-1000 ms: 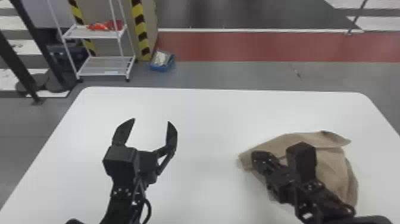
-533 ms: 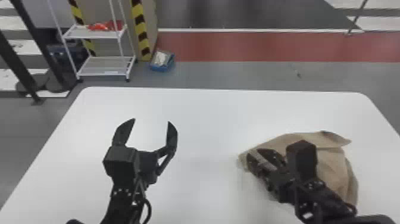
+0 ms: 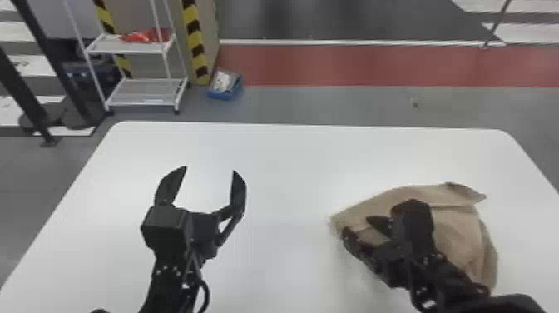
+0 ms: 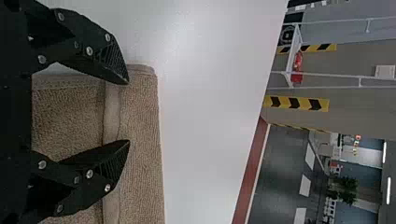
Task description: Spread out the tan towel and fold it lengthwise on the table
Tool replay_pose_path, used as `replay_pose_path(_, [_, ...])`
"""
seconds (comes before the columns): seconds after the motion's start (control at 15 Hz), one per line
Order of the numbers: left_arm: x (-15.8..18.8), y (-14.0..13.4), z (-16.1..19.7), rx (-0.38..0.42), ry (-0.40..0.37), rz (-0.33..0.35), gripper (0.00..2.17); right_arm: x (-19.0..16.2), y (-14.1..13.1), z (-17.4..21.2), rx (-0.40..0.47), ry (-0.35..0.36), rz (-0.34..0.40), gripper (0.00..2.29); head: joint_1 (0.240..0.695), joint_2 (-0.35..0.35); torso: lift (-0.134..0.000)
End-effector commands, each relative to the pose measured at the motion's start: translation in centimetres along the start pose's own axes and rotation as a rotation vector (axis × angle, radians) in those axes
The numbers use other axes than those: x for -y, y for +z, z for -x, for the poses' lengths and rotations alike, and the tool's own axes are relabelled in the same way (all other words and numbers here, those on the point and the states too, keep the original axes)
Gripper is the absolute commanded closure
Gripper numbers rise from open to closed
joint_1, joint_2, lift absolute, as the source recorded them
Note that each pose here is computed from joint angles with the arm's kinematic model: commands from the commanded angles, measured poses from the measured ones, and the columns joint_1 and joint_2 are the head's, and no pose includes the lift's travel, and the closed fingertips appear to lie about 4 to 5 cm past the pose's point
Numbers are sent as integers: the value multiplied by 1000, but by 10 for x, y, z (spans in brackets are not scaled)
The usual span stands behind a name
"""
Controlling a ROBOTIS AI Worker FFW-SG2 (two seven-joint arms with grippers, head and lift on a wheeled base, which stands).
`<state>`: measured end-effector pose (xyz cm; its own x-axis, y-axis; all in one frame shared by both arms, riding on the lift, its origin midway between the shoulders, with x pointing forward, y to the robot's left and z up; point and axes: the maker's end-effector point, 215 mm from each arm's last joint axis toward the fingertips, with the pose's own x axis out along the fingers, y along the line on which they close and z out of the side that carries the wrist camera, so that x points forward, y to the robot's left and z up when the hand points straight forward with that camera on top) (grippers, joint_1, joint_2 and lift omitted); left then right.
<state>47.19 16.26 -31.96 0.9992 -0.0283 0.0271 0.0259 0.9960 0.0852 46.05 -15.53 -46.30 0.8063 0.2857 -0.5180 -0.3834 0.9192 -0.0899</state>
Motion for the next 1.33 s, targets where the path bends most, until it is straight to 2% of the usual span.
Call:
replay_pose_path(0.0, [0, -1, 0, -2, -1, 0, 147, 1, -3, 0, -18, 0, -11, 1170, 695, 9, -124])
replay_pose_path(0.07, [0, -2, 1, -3, -1, -1, 147, 3, -5, -1, -36, -2, -21, 1328, 695, 8, -124])
replay_pose_path(0.27, [0, -2, 2, -3, 0, -1, 147, 7, -2, -2, -43, -6, -34, 1538, 695, 4, -124])
replay_pose_path(0.47, [0, -2, 4, -4, 1, -2, 147, 9, 2, -1, -38, -8, -45, 1541, 695, 1, -124])
replay_pose_path(0.6, [-1, 2, 4, 10, 3, 1, 147, 10, 15, 5, -9, -7, -55, 1541, 695, 1, -124])
replay_pose_path(0.73, [-1, 0, 4, 7, 2, 1, 147, 9, 42, 21, 52, -7, -58, 1541, 695, 1, -124])
replay_pose_path(0.93, [0, -2, 3, 5, 1, 2, 147, -2, 100, 51, 158, 14, -64, 1541, 695, 7, -124])
replay_pose_path(1.2, [-4, 0, 5, 17, 15, 3, 147, 5, 185, 106, 326, 25, -91, 1541, 695, 29, -124])
replay_pose_path(1.27, [-5, 0, 5, 19, 21, 4, 147, 12, 199, 121, 360, 20, -102, 1541, 695, 32, -124])
